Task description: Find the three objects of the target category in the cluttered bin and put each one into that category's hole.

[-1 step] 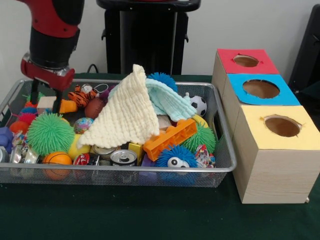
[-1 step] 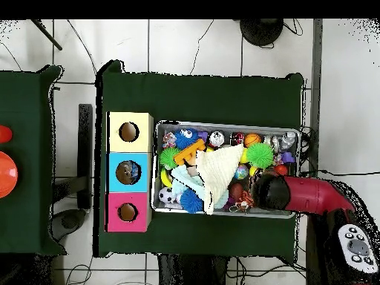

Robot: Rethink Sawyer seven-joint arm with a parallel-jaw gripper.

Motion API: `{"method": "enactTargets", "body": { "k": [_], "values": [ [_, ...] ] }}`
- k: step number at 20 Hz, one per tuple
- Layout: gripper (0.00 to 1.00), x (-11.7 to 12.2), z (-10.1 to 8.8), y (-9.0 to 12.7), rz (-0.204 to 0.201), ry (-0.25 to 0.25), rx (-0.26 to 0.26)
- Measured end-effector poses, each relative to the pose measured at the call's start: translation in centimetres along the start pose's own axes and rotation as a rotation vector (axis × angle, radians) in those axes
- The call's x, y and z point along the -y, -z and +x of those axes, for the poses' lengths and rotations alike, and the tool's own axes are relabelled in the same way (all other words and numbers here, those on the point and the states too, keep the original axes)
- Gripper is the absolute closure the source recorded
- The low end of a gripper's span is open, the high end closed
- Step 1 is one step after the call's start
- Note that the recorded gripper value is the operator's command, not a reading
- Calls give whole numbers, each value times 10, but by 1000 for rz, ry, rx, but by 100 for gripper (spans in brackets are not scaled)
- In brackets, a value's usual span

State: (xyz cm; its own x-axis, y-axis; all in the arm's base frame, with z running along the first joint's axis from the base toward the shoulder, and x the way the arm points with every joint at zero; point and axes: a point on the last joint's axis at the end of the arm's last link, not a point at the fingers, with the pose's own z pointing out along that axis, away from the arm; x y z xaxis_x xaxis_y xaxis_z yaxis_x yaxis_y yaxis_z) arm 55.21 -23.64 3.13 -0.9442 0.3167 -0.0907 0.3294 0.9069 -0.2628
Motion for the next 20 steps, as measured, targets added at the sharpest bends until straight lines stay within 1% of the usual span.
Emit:
{"method": "enactTargets", "body": {
  "k": [2, 3, 9, 14, 18, 20],
  "values": [
    [0, 8, 2, 10, 12, -12, -26],
    [0, 11, 4, 17, 22, -15, -48],
    [0, 12, 9, 30, 35, -15, -92],
    [0, 7, 10, 27, 26, -9, -97],
    [0, 0, 14, 18, 13, 0, -112],
    [0, -6, 19, 11, 6, 8, -127]
  ]
}}
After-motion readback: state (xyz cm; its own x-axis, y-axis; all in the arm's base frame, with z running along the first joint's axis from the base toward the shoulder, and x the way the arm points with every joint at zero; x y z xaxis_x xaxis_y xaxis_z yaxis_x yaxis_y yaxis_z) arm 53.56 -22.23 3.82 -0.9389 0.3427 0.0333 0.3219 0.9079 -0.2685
